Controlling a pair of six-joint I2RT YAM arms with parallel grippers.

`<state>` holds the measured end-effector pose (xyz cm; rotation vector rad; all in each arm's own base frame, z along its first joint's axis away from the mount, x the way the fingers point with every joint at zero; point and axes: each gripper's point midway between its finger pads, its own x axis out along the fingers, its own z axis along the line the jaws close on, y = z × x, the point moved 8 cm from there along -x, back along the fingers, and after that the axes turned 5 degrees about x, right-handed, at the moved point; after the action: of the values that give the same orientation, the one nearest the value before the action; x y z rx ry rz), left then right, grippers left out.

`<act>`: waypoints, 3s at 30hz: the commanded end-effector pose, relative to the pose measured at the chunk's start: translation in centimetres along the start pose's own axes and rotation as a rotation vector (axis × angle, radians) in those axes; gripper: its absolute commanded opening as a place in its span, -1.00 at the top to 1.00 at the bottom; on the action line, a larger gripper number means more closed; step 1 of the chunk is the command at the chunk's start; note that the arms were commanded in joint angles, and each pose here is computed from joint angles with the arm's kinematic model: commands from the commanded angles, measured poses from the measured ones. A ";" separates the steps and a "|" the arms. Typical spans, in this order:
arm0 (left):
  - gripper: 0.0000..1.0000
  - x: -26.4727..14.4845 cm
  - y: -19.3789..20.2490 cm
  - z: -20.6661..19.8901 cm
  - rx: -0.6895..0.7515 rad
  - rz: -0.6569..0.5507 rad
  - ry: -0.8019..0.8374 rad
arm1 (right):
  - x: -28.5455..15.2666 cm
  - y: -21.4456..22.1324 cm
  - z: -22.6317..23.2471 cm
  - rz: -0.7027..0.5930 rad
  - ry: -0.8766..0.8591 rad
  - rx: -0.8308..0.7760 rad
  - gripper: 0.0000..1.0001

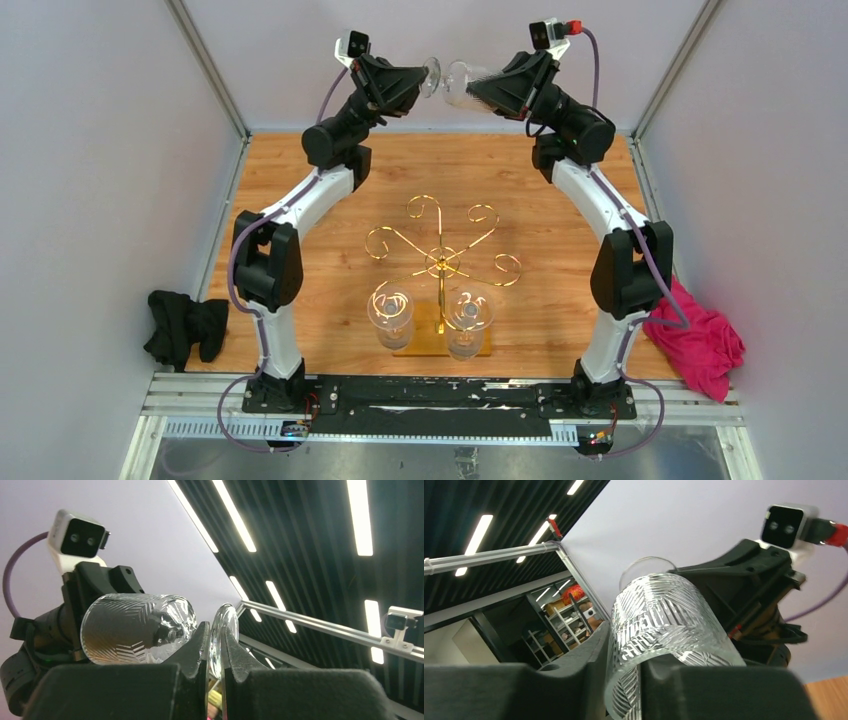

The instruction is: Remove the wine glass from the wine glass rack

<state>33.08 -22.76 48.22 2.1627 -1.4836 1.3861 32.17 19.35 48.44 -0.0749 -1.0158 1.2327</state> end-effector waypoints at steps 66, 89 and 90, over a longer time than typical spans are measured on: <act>-0.23 -16.1 4.6 -8.8 0.832 0.107 -1.817 | -32.3 -2.4 -13.8 0.369 2.138 0.020 1.00; -0.25 -16.3 4.7 -7.5 0.807 0.110 -1.794 | -36.1 2.2 -17.5 0.405 2.133 0.166 1.00; -0.25 -16.3 4.7 -7.5 0.807 0.110 -1.792 | -36.0 2.3 -17.4 0.401 2.129 0.170 0.88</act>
<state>23.69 -9.94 38.20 4.1989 -1.2156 -0.7159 43.97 -0.46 15.97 -1.2331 0.9732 0.8482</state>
